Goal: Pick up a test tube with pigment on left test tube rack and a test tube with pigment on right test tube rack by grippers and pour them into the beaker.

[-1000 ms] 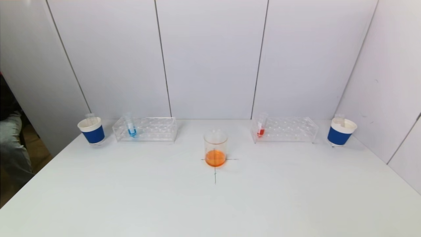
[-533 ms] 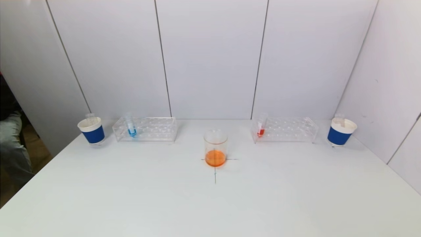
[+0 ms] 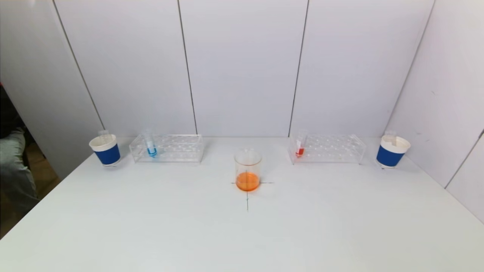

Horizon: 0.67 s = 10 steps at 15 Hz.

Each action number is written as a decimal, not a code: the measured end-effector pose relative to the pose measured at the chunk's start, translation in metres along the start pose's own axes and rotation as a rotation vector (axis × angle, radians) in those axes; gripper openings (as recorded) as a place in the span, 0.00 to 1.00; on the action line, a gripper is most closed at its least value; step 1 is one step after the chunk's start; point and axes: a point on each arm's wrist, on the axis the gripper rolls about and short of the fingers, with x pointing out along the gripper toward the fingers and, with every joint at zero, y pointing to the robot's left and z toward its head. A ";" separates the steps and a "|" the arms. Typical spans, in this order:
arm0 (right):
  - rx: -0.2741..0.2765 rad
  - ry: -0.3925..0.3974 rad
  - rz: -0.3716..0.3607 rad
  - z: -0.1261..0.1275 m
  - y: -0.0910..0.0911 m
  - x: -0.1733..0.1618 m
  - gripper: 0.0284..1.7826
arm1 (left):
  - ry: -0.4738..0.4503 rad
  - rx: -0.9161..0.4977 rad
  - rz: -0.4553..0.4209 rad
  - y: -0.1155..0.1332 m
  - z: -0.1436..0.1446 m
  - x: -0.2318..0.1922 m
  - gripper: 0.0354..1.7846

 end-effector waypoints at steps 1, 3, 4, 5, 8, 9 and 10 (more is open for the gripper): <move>0.000 0.000 0.000 0.000 0.000 0.000 0.99 | 0.000 0.000 0.000 0.000 0.000 0.000 0.99; -0.001 0.000 0.001 0.000 0.000 0.000 0.99 | 0.000 0.000 0.000 0.000 0.000 0.000 0.99; 0.000 0.000 0.000 0.000 0.000 0.000 0.99 | 0.000 0.000 0.000 0.000 0.000 0.000 0.99; 0.000 0.000 0.000 0.000 0.000 0.000 0.99 | 0.000 0.000 0.000 0.000 0.000 0.000 0.99; 0.000 0.002 0.000 0.000 0.000 0.000 0.99 | 0.000 0.000 0.000 0.000 0.000 0.000 0.99; 0.000 0.002 0.001 0.000 0.000 0.000 0.99 | 0.000 0.000 0.000 0.000 0.000 0.000 0.99; 0.000 0.002 0.001 0.000 0.000 0.000 0.99 | 0.000 0.000 0.000 0.000 0.000 0.000 0.99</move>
